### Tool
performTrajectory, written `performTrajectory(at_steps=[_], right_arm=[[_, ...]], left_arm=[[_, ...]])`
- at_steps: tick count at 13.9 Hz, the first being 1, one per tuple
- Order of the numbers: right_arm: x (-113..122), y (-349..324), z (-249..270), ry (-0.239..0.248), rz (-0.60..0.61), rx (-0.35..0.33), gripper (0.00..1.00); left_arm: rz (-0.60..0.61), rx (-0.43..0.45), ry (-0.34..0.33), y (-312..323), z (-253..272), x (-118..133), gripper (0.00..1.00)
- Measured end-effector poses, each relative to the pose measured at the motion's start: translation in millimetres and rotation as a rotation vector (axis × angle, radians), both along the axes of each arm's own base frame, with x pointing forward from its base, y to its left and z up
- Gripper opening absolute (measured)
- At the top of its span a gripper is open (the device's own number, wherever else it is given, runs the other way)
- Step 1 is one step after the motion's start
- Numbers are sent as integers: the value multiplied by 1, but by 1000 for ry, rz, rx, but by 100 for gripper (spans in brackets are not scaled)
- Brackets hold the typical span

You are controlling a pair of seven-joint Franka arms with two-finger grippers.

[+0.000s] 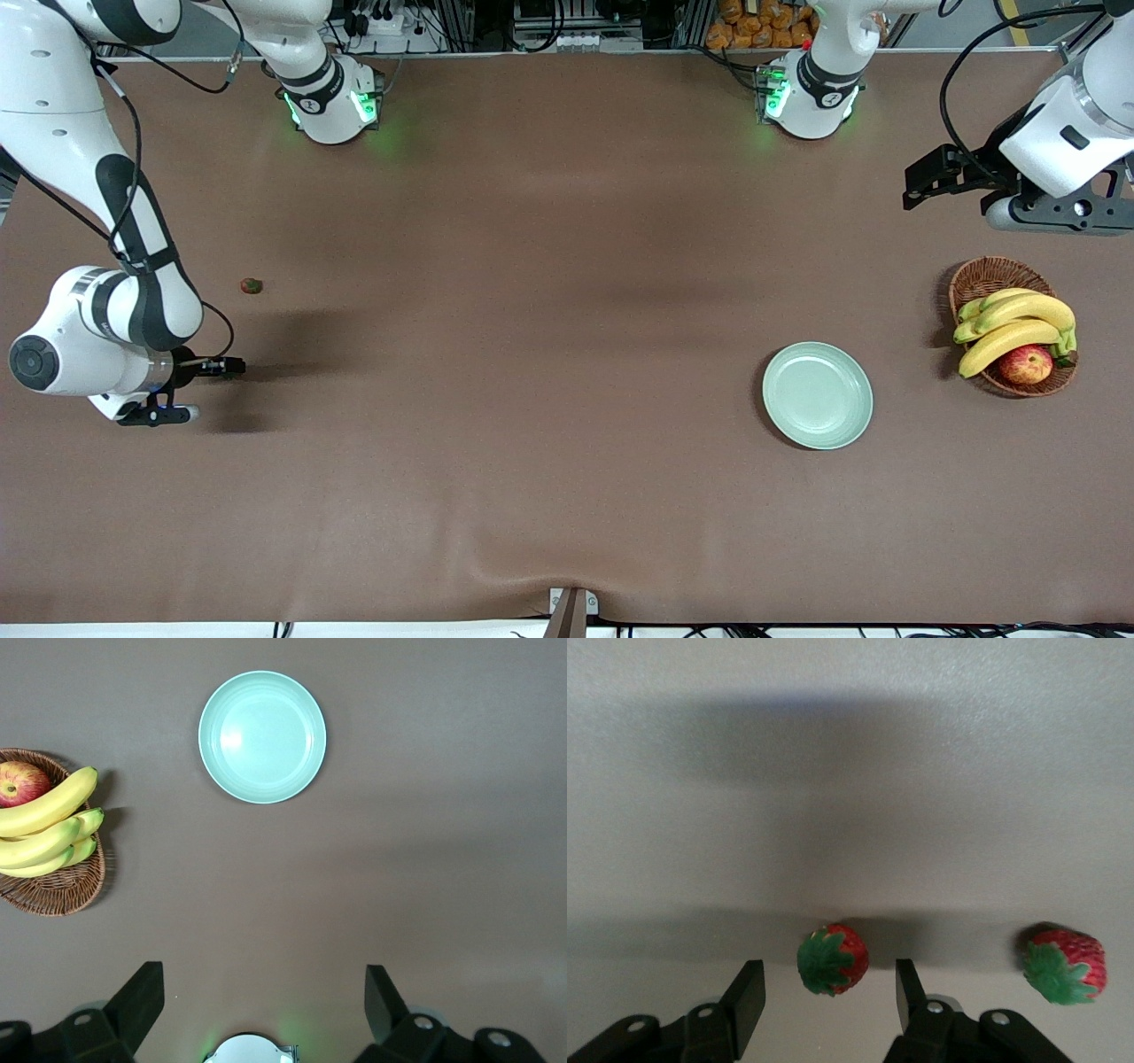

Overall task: Collect all strawberries into plate
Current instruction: 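Grasp the strawberry with the right gripper and lift it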

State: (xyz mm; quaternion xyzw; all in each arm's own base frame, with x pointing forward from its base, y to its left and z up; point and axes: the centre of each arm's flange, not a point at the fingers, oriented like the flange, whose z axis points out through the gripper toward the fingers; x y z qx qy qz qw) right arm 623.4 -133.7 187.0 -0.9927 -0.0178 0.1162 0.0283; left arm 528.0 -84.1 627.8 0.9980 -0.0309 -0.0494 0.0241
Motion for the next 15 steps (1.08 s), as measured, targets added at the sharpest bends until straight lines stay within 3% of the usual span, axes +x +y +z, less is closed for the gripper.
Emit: performTrajectory(at_steps=[1, 4, 8, 12, 15], right_arm=[[-1, 0, -1, 2, 0, 1, 67], [0, 4, -1, 1, 5, 2, 33], [1, 9, 1, 10, 14, 7, 31], [14, 41, 34, 85, 3, 7, 31], [23, 88, 75, 159, -119, 18, 31]], left_arm=[[-1, 0, 0, 0, 0, 0, 100], [-4, 0, 0, -2, 0, 0, 100], [-4, 0, 0, -2, 0, 0, 100], [-4, 0, 0, -2, 0, 0, 100], [-4, 0, 0, -2, 0, 0, 100]])
